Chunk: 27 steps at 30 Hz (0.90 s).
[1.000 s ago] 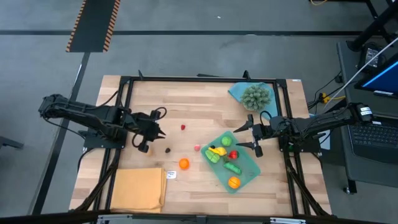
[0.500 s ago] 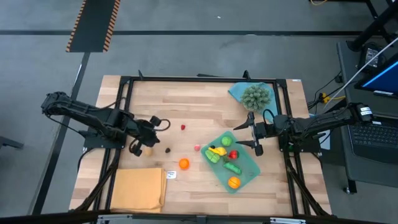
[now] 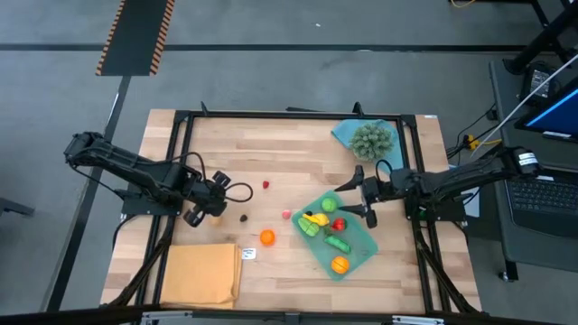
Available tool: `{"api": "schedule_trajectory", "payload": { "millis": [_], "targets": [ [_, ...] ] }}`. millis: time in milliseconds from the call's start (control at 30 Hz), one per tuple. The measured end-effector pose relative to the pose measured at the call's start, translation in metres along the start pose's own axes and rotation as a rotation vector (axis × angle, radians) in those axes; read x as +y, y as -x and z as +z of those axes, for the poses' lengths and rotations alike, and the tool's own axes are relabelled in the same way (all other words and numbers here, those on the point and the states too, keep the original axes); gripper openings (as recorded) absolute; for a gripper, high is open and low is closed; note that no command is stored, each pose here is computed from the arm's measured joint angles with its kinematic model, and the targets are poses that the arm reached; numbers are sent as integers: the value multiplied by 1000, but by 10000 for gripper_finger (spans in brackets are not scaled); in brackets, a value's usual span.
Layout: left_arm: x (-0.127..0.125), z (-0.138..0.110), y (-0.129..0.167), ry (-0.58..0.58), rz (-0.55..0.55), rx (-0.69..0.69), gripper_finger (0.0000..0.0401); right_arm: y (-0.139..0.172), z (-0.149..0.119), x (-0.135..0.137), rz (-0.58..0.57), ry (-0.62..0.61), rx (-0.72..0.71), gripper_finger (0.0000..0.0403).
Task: Pick and placing Produce into tupperware
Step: Put the potato into the green bin
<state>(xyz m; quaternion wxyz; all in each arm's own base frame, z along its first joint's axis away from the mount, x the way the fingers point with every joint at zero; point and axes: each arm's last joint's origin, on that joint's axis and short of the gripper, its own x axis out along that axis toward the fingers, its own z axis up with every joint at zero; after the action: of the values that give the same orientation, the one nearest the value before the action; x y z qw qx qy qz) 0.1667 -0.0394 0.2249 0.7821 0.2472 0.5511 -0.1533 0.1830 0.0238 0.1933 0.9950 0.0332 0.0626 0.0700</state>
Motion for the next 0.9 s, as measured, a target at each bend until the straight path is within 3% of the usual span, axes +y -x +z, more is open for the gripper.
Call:
{"api": "schedule_trajectory", "payload": {
  "millis": [133,667,900],
  "targets": [
    [0,0,0,87,-1,2,42,-7,-3,0,0,-1,-6,278],
    [2,5,0,95,16,-50,82,-29,-24,-2,-3,-5,34,278],
    [3,6,0,188,18,-66,96,-29,-23,-2,-2,-5,23,278]
  ]
}}
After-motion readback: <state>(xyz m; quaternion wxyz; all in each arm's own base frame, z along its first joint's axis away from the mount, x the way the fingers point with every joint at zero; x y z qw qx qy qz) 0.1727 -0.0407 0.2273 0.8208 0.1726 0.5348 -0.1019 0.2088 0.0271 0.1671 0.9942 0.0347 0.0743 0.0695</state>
